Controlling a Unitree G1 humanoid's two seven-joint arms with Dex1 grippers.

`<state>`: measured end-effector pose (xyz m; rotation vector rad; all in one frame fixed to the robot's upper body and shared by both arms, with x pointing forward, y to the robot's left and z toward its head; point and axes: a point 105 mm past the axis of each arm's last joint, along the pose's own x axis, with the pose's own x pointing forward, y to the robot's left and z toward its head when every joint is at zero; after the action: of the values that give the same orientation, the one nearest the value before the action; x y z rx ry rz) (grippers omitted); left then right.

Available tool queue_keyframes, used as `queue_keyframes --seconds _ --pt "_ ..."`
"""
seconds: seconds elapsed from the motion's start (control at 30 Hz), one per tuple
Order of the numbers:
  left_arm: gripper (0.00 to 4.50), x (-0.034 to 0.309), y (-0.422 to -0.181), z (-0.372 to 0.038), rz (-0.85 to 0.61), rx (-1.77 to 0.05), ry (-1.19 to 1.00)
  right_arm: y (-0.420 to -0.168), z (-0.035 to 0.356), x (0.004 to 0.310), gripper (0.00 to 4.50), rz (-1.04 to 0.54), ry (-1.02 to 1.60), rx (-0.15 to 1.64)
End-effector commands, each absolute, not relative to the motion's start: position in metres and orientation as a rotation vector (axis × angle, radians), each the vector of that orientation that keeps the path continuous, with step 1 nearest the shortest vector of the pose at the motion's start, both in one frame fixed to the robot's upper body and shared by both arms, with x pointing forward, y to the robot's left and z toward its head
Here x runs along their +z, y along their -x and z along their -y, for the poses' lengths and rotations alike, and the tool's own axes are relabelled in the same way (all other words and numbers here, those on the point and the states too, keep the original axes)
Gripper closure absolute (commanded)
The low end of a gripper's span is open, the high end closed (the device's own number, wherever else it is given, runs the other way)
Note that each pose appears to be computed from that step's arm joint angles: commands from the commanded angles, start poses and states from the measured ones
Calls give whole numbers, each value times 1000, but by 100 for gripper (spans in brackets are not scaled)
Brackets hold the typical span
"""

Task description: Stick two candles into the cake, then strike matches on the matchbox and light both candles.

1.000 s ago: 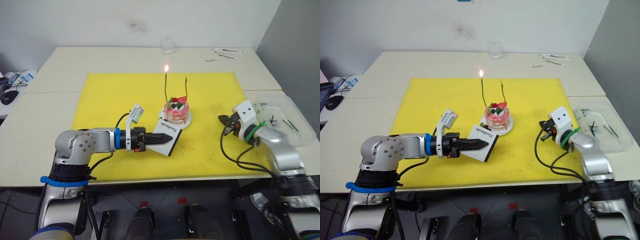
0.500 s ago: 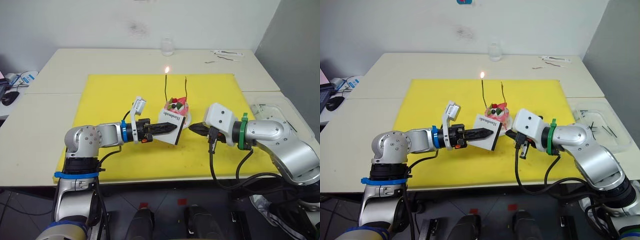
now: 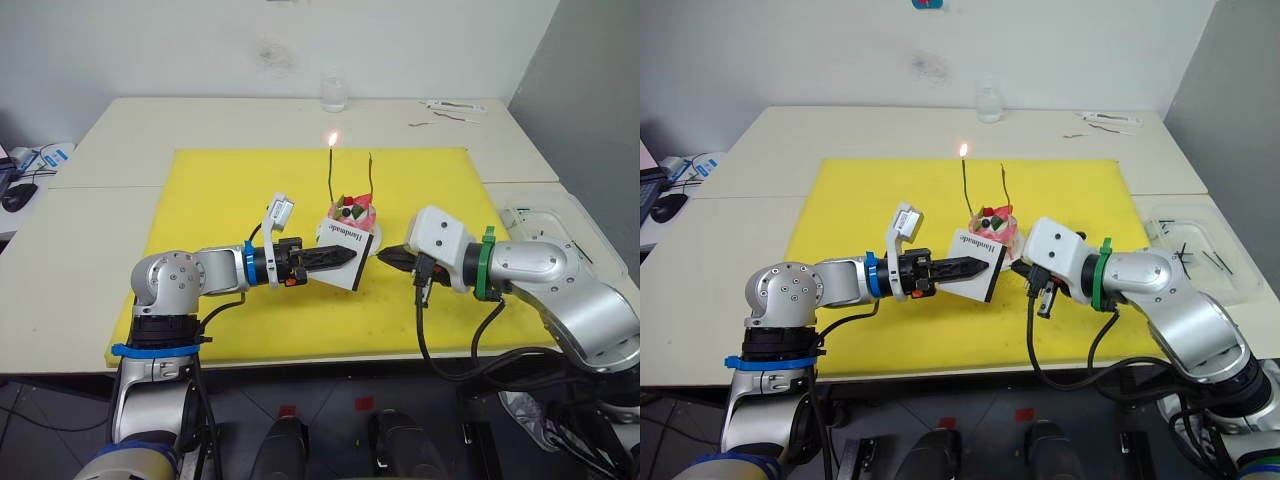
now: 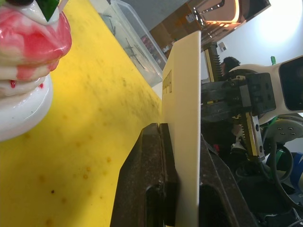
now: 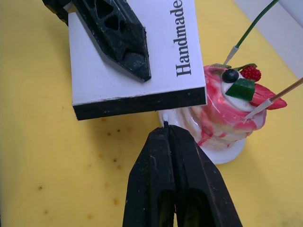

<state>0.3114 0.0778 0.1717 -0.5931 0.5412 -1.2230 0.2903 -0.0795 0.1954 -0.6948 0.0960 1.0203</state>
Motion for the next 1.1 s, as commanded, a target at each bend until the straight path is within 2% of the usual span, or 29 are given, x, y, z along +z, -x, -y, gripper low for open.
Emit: queue_keyframes --seconds 0.03,0.47,0.7,0.77,0.83,0.9,1.1 --pt "402 187 -309 -74 -488 -1268 579 -285 73 209 447 -33 717 1026" --pt "402 187 -307 -73 -497 -1278 562 -284 63 208 447 -28 702 1047" --pt "402 193 -306 -71 -480 -1303 576 -283 59 193 447 -75 728 1097" --pt "402 202 -307 -70 -455 -1325 612 -272 56 180 447 -131 766 1189" --pt "402 221 -313 -70 -397 -1339 697 -246 61 166 447 -244 772 1352" --pt "402 235 -318 -69 -352 -1348 769 -236 74 165 447 -334 753 1422" --pt "402 222 -309 -68 -407 -1324 746 -267 103 193 447 -315 710 1252"
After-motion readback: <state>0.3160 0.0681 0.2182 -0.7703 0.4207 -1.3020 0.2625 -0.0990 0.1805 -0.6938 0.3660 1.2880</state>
